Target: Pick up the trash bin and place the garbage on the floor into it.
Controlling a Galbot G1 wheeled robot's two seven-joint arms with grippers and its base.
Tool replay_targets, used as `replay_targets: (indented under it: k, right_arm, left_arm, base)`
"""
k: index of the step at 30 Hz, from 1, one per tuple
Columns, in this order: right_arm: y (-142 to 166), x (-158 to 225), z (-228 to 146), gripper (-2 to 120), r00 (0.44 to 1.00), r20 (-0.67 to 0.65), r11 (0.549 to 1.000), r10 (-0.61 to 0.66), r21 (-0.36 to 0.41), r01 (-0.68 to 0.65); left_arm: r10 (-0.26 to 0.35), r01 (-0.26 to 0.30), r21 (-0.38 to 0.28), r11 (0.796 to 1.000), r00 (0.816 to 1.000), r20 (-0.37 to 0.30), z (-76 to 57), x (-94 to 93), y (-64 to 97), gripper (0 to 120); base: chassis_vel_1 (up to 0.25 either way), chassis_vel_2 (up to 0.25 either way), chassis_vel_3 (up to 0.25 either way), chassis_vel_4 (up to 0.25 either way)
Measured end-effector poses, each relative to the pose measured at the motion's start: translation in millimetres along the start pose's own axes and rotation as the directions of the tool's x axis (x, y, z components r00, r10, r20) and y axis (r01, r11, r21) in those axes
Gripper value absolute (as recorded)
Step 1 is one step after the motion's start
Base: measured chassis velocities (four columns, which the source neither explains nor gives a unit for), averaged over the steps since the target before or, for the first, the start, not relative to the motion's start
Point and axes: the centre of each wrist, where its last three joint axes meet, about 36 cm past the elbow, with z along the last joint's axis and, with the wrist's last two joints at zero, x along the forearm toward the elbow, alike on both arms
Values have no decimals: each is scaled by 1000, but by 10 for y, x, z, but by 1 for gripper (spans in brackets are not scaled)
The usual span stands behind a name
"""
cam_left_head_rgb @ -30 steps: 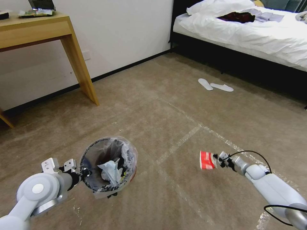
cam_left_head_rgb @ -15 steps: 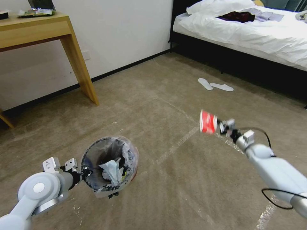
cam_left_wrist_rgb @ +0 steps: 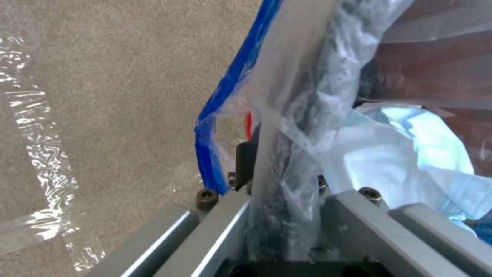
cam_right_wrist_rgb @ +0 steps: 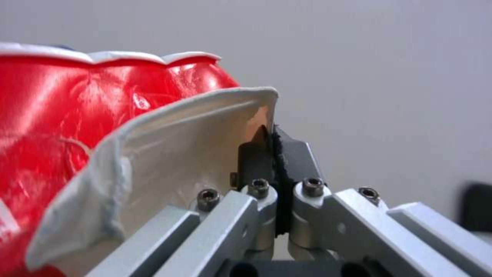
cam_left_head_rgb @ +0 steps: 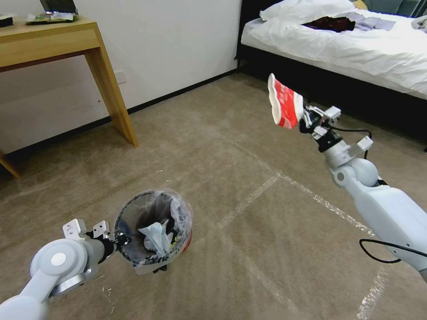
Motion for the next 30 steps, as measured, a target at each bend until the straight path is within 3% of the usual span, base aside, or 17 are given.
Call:
replay_targets:
  k: [6,10,14,16,19,30]
  right_arm:
    - [338,-446,-173,0,988,53,988,-146,-53,149]
    - [701,-838,-177,0,951,86,949,-298,-83,305]
    - [899,-970,-107,0,925,86,921,-369,-104,377]
    - [1247,-1081,128,0,883,65,873,-464,-139,469]
    - [1458,-1085,376,0,861,39,846,-508,-169,506]
    - [1842,-1020,1061,0,809,-32,793,-587,-224,567]
  left_arm:
    - [-2,2,4,1000,1000,-1,2,-18,6,0]
    - [-4,4,4,1000,1000,-1,-6,-20,10,0]
    - [-5,5,4,1000,1000,0,-7,-19,10,0]
    - [-4,4,7,1000,1000,-2,3,-25,7,0]
    - [-4,4,11,1000,1000,-5,15,-31,3,0]
    - [-9,9,7,1000,1000,-10,17,20,6,0]
  base:
    - [0,0,0,0]
    - [0,0,0,0]
    - [0,0,0,0]
    - [0,0,0,0]
    - [0,0,0,0]
    - [0,0,0,0]
